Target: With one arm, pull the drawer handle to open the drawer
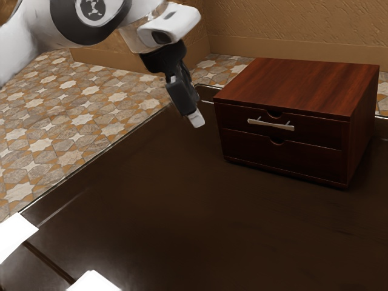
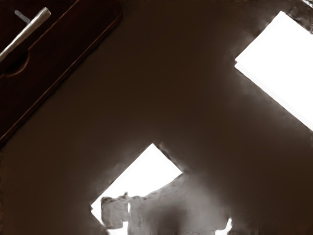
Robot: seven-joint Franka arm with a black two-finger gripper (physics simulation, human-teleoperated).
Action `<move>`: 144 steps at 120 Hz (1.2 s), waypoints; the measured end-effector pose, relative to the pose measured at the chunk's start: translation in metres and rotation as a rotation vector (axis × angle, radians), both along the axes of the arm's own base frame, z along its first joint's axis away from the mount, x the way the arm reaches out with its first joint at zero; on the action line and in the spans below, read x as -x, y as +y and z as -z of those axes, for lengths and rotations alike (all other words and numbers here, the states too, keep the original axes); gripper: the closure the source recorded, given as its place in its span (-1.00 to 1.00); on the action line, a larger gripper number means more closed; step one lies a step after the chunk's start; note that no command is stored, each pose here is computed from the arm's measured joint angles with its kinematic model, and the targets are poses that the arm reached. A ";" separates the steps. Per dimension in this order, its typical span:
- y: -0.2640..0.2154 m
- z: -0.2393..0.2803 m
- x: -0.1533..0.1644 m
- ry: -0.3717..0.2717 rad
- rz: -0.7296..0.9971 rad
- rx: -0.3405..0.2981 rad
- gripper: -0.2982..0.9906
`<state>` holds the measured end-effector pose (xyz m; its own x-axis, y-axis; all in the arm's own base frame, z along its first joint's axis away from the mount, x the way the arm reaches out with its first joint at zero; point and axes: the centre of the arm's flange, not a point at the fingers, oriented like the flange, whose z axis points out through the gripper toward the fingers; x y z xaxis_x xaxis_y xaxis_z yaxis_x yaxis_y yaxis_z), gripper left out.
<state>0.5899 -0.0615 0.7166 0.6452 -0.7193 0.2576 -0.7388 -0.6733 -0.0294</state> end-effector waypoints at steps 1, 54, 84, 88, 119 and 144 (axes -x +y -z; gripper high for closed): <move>-0.003 0.003 -0.003 -0.003 0.016 -0.006 -0.53; -0.023 0.095 -0.095 -0.149 0.471 -0.194 -0.53; -0.030 0.105 -0.122 -0.219 0.597 -0.273 -0.53; -0.029 0.109 -0.125 -0.221 0.607 -0.279 -0.53; -0.012 0.142 -0.145 -0.216 0.658 -0.321 -0.53; -0.010 0.151 -0.152 -0.235 0.695 -0.334 -0.53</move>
